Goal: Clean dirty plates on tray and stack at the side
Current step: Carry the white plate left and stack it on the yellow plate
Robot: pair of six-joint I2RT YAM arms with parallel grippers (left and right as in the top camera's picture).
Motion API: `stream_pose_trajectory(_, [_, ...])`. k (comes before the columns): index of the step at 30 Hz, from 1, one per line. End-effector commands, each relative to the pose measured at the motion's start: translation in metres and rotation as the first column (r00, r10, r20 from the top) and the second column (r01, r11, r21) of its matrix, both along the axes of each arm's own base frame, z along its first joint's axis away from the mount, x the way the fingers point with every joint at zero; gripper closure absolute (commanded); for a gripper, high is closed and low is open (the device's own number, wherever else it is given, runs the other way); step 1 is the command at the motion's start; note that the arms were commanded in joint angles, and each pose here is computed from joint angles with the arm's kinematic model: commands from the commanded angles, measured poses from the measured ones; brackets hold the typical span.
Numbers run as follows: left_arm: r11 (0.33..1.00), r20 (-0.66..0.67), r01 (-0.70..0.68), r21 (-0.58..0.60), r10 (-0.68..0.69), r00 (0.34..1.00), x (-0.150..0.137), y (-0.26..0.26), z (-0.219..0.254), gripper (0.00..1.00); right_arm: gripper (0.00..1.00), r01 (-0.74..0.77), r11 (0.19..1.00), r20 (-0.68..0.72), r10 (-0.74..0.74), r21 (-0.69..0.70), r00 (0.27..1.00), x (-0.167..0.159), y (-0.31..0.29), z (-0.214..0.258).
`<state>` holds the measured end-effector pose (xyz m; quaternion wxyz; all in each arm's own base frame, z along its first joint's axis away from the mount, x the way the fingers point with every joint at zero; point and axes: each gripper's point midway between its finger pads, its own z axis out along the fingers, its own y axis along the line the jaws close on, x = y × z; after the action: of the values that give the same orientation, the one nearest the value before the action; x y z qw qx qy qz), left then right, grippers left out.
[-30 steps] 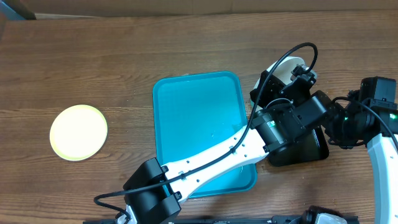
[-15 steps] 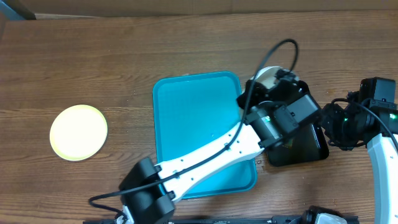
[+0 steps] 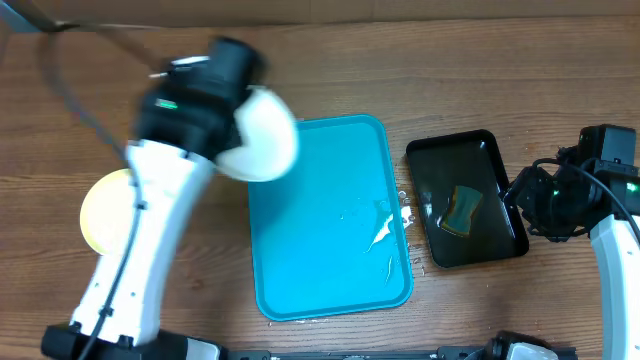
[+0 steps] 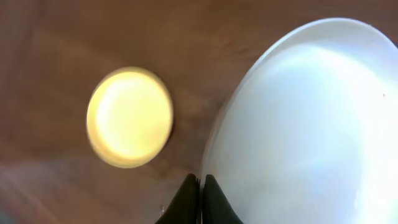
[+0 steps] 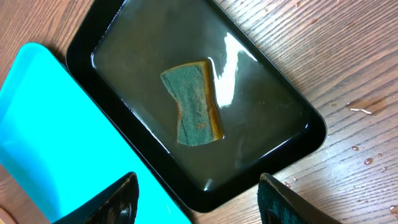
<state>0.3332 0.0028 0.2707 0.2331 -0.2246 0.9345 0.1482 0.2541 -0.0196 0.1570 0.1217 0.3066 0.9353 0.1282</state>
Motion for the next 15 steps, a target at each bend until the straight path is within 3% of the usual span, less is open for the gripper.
stream_pose_trajectory(1, [0.980,-0.057,-0.102,-0.169,0.094,0.994,-0.008,0.039,-0.013,0.96,0.37,-0.020,1.000,0.024,0.020,-0.004,1.000,0.003,0.000,0.005])
stream_pose_trajectory(5, [0.926,-0.113,-0.287,-0.246,0.267,0.957,-0.029,0.110,-0.034,0.96,0.37,-0.020,1.000,0.024,0.020,-0.004,1.000,0.003,0.000,0.005])
stream_pose_trajectory(9, [0.824,-0.161,-0.479,-0.301,0.451,0.878,-0.060,0.170,-0.069,0.95,0.37,-0.020,1.000,0.023,0.020,-0.004,1.000,0.003,0.000,0.005])
stream_pose_trajectory(15, [0.666,-0.195,-0.621,-0.414,0.601,0.775,-0.092,0.209,-0.137,0.96,0.37,-0.020,1.000,0.022,0.020,-0.003,1.000,0.003,0.000,0.005])
